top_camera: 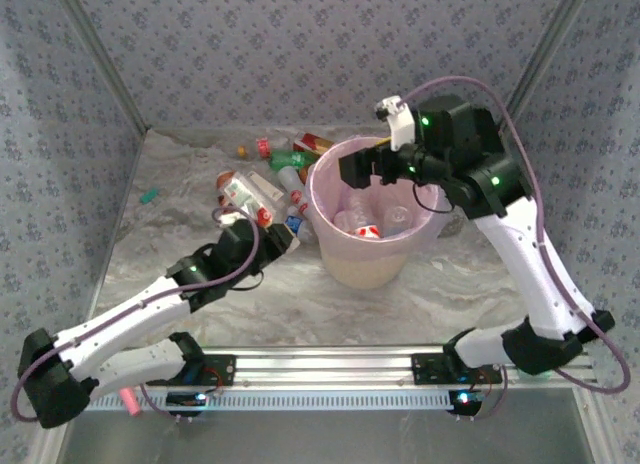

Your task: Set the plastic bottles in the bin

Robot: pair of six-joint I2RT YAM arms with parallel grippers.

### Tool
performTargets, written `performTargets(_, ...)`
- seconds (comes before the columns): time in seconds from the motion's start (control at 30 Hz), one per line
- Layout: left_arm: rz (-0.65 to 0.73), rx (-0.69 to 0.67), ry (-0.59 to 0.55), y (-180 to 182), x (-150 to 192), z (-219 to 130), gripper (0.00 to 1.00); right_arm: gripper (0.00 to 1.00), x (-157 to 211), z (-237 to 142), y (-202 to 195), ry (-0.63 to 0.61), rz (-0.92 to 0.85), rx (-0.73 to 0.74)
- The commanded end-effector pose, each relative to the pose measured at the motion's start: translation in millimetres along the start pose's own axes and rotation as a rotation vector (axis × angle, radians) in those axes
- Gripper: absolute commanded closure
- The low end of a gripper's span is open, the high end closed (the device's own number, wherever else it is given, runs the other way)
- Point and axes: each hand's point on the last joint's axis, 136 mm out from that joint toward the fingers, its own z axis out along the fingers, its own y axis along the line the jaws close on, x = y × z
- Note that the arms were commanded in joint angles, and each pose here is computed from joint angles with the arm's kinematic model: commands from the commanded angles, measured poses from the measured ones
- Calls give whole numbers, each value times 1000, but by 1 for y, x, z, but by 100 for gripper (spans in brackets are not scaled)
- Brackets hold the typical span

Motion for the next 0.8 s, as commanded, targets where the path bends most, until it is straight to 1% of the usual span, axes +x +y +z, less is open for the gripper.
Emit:
performTargets(0.0, 308, 162, -9, -34, -25, -17, 100, 0, 0, 17, 27, 68, 81, -154)
performTargets(0.07, 402, 288, 6, -54, -30, -26, 100, 0, -5, 31, 33, 83, 97, -184)
performTargets(0.13, 496, 385, 27, -70, -28, -33, 100, 0, -8, 43, 39, 99, 97, -200)
performTargets(0.27, 632, 510, 58, -98, -23, -40, 100, 0, -13, 70, 46, 136, 89, -214)
performTargets(0.47, 689, 598, 119, -122, -19, -35, 100, 0, -15, 98, 52, 158, 74, -250)
performTargets(0.6, 691, 610, 146, -127, -17, -28, 100, 1, -12, 112, 47, 173, 80, -252)
performTargets(0.67, 691, 613, 151, -127, -16, -25, 100, 5, -9, 116, 44, 181, 82, -246)
performTargets(0.77, 690, 595, 143, -125, -18, -22, 100, 20, -7, 117, 41, 183, 68, -244)
